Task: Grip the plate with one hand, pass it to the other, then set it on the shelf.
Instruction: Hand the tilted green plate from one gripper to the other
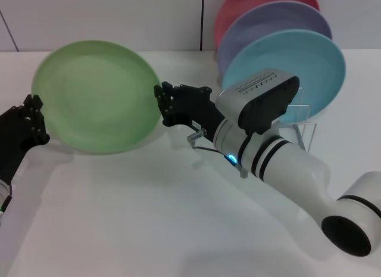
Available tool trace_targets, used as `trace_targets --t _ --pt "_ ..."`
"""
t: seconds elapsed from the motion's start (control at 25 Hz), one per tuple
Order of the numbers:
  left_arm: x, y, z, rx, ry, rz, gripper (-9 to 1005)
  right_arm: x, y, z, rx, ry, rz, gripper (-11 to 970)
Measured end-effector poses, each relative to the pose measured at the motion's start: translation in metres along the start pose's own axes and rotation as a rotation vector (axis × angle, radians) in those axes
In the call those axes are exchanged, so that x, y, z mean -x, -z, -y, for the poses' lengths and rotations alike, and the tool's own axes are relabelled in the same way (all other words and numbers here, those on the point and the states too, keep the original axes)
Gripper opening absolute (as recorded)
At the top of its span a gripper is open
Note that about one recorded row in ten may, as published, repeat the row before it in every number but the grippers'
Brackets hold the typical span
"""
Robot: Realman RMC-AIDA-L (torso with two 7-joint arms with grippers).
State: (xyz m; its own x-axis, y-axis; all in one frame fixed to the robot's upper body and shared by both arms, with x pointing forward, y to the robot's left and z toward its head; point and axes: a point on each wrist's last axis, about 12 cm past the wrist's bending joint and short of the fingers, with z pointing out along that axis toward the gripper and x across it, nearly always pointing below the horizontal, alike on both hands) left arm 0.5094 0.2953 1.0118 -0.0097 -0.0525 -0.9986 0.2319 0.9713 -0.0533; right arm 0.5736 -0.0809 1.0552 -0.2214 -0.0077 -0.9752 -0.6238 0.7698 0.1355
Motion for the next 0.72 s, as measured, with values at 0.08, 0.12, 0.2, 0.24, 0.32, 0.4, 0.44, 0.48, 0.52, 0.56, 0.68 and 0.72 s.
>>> trace_targets --t 0.08,0.12,0.2,0.24,0.32,0.4,0.44,0.48,0.52,0.56,0.68,0.72 --pt "0.0 0.0002 -0.0001 0.0 0.0 0.0 128 -0.0001 0.0001 -0.0001 0.0 -0.001 0.0 126" --pt "-0.0001 0.0004 -0.0001 0.0 0.0 0.0 129 -0.0002 0.0001 -0.0005 0.002 0.0 0.0 122" --pt "-0.0001 0.0004 -0.0001 0.0 0.0 0.0 129 -0.0002 0.0002 -0.0007 0.003 0.001 0.0 122" --pt "0.0 0.0005 -0.0001 0.0 0.0 0.001 130 -0.0002 0.0002 -0.0008 0.004 0.002 0.0 122" --pt "0.0001 0.0005 -0.0001 0.0 0.0 0.002 130 -0.0002 0.0002 -0.0008 0.004 0.003 0.0 121" --pt "0.0001 0.0005 -0.0001 0.0 0.0 0.002 131 -0.0002 0.0002 -0.0008 0.004 0.003 0.0 121" --pt "0.0001 0.0005 0.0 0.0 0.0 0.002 131 -0.0002 0.0002 -0.0008 0.005 0.003 0.0 118" --pt "0.0001 0.0005 0.0 0.0 0.0 0.002 132 -0.0002 0.0002 -0.0008 0.005 0.003 0.0 115" --pt "0.0001 0.0005 0.0 0.0 0.0 0.002 132 -0.0003 0.0002 -0.0009 0.005 0.003 -0.001 113" --pt "0.0001 0.0005 0.0 0.0 0.0 0.002 132 -0.0003 0.0002 -0.0009 0.005 0.003 -0.001 110" --pt "-0.0001 0.0007 0.0001 0.0 0.0 0.001 133 -0.0002 0.0001 -0.001 0.006 0.004 -0.001 101" --pt "-0.0001 0.0007 0.0002 -0.002 0.0 0.001 134 -0.0002 0.0001 -0.001 0.006 0.004 -0.001 98"
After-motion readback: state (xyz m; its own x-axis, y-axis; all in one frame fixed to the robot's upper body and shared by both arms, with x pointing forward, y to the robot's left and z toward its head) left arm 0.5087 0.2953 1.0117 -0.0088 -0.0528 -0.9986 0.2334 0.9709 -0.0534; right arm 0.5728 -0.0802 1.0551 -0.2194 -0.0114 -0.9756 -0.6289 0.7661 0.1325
